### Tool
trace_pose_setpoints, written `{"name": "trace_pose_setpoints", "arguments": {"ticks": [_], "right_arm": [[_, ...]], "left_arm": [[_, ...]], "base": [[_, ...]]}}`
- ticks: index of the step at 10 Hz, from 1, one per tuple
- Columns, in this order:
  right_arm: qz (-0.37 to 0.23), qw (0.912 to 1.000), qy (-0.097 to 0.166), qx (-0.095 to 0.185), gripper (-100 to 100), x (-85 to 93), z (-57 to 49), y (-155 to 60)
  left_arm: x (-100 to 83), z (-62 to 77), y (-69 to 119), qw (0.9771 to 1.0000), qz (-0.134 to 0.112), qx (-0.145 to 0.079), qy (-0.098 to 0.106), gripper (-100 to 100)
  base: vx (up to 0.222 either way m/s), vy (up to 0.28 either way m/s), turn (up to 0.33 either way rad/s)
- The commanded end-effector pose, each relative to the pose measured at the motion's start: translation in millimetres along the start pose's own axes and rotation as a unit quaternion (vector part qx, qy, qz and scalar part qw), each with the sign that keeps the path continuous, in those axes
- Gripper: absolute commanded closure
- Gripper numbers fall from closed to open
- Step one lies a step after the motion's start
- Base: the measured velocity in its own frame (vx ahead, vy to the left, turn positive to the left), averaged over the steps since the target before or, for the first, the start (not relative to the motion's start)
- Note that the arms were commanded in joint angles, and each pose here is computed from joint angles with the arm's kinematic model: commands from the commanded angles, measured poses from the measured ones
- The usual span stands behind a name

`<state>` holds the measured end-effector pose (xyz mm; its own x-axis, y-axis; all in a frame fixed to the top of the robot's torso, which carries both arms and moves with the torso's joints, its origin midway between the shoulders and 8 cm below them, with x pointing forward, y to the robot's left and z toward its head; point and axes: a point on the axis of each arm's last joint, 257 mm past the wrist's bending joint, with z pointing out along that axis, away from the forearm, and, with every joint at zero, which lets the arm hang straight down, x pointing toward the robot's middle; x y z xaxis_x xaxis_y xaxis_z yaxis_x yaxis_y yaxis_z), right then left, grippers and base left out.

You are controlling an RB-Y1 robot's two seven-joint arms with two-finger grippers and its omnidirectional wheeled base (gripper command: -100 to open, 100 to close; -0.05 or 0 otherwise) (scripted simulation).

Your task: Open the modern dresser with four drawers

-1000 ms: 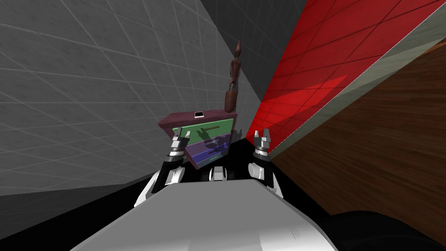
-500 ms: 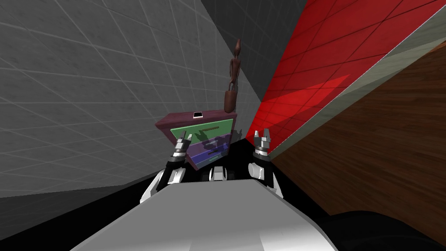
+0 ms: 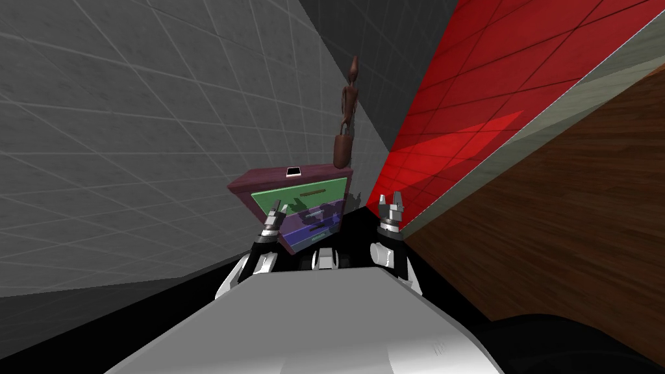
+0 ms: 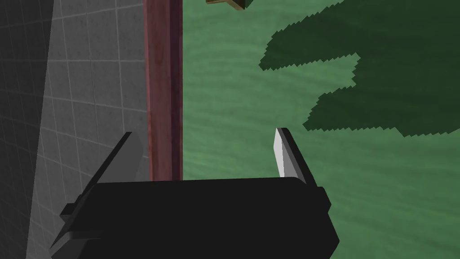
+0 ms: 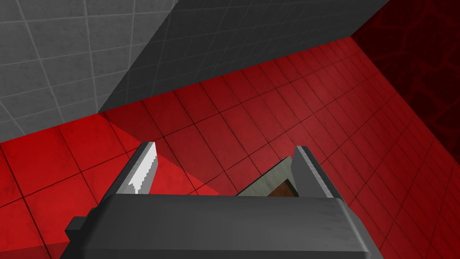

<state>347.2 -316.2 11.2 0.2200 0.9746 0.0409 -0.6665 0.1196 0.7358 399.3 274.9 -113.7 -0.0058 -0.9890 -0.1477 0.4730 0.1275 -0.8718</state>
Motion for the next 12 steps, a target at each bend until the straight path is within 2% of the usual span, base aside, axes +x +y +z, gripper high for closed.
{"name": "trace_pose_setpoints", "arguments": {"ticks": [1, 4, 12], "right_arm": [[0.0, 1.0, 0.0, 0.0, 0, 0.0, 0.0, 0.0], [0.0, 1.0, 0.0, 0.0, 0, 0.0, 0.0, 0.0], [0.0, 1.0, 0.0, 0.0, 0, 0.0, 0.0, 0.0]], "left_arm": [[0.4, -7.9, 25.0, 0.9998, 0.005, -0.017, 0.003, -100], [-0.5, -20.4, 53.5, 0.9991, 0.008, -0.041, 0.005, -100], [0.2, -49.7, 107.4, 0.9965, 0.011, -0.082, 0.004, -100]], "base": [[0.029, -0.021, -0.003], [0.025, -0.017, 0.001], [0.018, -0.014, 0.002]]}}
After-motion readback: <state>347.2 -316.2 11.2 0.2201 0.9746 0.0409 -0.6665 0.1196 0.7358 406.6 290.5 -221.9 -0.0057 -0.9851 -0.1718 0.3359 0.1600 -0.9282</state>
